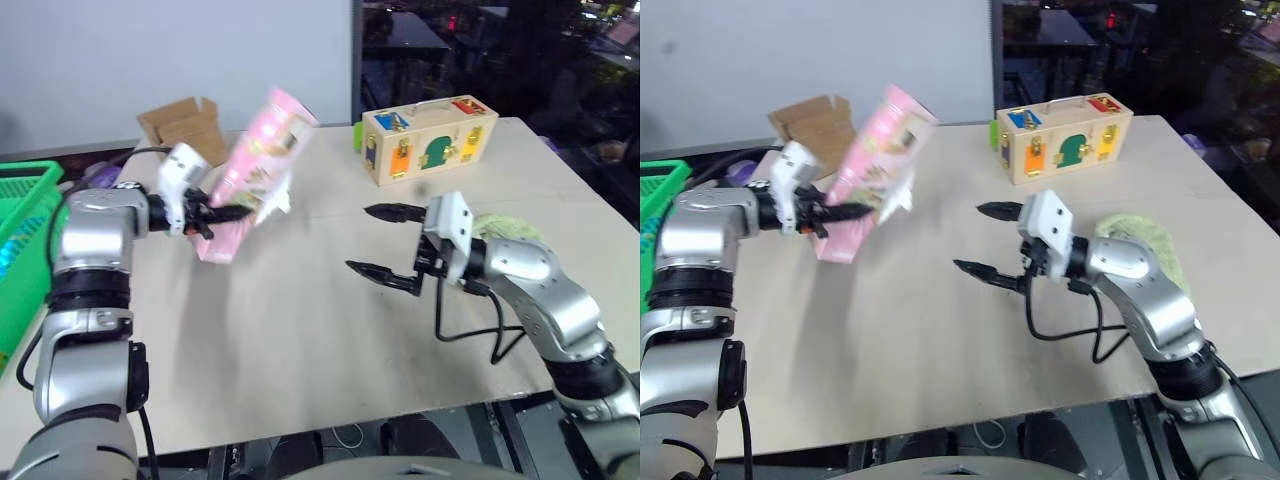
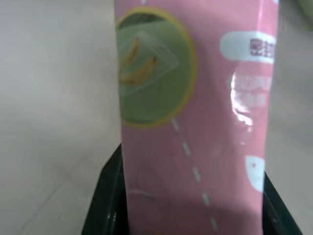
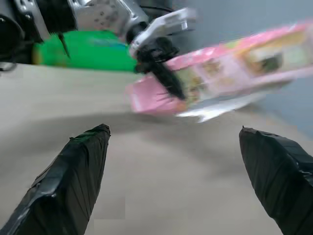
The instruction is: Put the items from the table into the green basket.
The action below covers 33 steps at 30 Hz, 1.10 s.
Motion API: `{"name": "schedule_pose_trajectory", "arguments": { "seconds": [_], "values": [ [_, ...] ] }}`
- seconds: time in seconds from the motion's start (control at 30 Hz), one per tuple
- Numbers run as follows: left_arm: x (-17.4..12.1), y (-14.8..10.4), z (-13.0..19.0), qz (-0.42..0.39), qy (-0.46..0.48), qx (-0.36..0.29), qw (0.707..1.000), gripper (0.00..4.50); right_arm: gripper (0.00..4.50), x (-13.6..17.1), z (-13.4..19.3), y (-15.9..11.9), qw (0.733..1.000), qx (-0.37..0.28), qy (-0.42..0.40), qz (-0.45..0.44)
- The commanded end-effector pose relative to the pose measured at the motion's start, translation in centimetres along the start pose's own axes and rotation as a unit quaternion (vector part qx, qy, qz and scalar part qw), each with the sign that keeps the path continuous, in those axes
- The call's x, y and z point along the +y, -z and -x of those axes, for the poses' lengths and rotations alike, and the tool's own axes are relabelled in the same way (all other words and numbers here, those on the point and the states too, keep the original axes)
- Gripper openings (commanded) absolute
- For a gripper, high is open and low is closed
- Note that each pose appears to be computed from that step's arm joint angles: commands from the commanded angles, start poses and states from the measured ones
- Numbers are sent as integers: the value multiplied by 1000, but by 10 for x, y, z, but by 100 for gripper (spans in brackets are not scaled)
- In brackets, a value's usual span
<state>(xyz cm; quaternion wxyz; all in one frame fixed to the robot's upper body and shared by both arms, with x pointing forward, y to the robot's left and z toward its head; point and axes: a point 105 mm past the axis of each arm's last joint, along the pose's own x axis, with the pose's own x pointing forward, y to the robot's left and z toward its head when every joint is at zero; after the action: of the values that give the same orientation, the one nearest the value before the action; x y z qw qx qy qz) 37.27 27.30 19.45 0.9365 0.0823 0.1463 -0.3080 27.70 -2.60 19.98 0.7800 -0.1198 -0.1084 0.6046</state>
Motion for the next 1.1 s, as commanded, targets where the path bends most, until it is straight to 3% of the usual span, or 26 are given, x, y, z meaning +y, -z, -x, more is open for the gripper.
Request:
{"name": "schedule_pose_trajectory", "arguments": {
  "seconds": [0.03, 0.2, 0.37, 0.6, 0.87, 0.93, 0.97, 1.1],
  "values": [
    [35, -48, 51, 25, -151, -135, 979, 147, 450, 1, -23, -23, 997, -53, -36, 37],
    [82, -49, 126, 59, -361, -208, 907, 147, 450, 13, -42, -42, 988, -101, -107, 41],
    [113, -18, 200, 81, -525, -192, 825, 147, 450, 15, -54, -45, 984, -110, -135, 37],
    [127, 9, 209, 37, -521, -122, 844, 147, 450, 16, -57, -43, 983, -107, -145, 25],
    [143, 17, 212, 30, -550, -111, 827, 147, 450, 15, -54, -40, 985, -95, -139, 30],
    [146, 23, 219, 36, -572, -104, 813, 205, 450, 14, -52, -39, 986, -93, -136, 32],
    [147, 23, 223, 33, -584, -108, 804, 212, 450, 14, -52, -40, 986, -92, -134, 33],
    [150, 19, 241, 34, -633, -137, 761, 375, 450, 13, -49, -39, 988, -87, -126, 36]
  ]
}}
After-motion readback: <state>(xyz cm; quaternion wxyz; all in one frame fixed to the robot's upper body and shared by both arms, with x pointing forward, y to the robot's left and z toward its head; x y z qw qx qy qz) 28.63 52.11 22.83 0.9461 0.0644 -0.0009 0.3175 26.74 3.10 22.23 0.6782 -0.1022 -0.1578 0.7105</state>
